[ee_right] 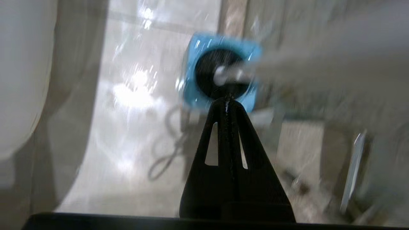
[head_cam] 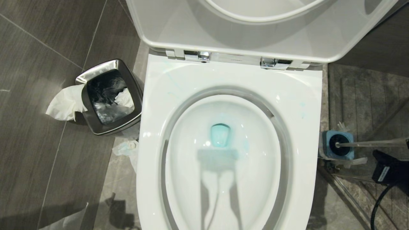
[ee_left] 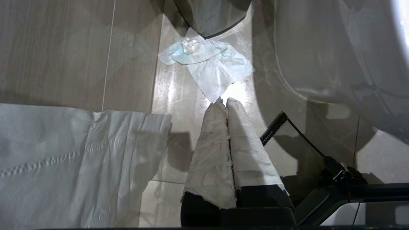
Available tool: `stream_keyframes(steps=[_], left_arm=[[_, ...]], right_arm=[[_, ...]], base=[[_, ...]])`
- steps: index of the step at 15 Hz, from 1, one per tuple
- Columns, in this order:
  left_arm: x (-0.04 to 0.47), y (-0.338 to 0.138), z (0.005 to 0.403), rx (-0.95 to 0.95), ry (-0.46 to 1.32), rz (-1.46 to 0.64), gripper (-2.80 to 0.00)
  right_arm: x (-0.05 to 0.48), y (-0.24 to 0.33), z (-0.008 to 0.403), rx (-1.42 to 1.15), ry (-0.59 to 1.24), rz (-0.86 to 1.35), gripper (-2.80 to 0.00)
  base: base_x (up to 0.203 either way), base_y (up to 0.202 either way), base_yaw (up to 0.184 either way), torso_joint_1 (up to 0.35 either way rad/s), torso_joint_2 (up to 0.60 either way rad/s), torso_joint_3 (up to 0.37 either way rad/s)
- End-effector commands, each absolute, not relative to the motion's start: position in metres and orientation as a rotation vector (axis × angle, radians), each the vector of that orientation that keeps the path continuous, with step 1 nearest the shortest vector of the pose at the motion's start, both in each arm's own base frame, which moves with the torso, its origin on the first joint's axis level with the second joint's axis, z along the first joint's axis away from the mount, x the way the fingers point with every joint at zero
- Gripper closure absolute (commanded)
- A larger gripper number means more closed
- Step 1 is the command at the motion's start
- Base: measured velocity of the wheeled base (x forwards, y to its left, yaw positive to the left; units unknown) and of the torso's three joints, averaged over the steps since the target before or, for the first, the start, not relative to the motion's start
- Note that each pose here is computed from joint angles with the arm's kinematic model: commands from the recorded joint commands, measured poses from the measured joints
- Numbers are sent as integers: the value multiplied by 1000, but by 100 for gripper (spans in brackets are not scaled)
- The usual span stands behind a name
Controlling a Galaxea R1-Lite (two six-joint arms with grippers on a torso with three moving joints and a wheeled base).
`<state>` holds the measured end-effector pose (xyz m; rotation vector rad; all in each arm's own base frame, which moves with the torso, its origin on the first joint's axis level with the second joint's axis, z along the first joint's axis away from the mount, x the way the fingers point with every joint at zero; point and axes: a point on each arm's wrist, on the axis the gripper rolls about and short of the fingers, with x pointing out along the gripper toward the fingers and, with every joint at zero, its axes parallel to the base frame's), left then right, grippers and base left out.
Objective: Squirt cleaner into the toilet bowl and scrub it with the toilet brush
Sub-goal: Scrub the toilet bowl
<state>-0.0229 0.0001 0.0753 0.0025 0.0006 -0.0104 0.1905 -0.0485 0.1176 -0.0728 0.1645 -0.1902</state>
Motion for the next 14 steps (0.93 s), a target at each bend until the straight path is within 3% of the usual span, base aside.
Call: stream_keyframes(steps=[1,4,5,14], left_arm=[[-23,0,75,3,2,-11,0],[-23,0,75,3,2,-11,0],[-23,0,75,3,2,-11,0],[-23,0,75,2,2,-11,0]], right_arm=[[178,-45,116,-77,170,-167,0],[166,-40,113,-84,182,-112,0],[166,-40,113,-91,182,-111,-280],[165,-48,112,-75,188,-169,-280]], base=[[0,0,0,0,0,0],[0,0,0,0,0,0],[0,0,0,0,0,0],[0,0,0,0,0,0]])
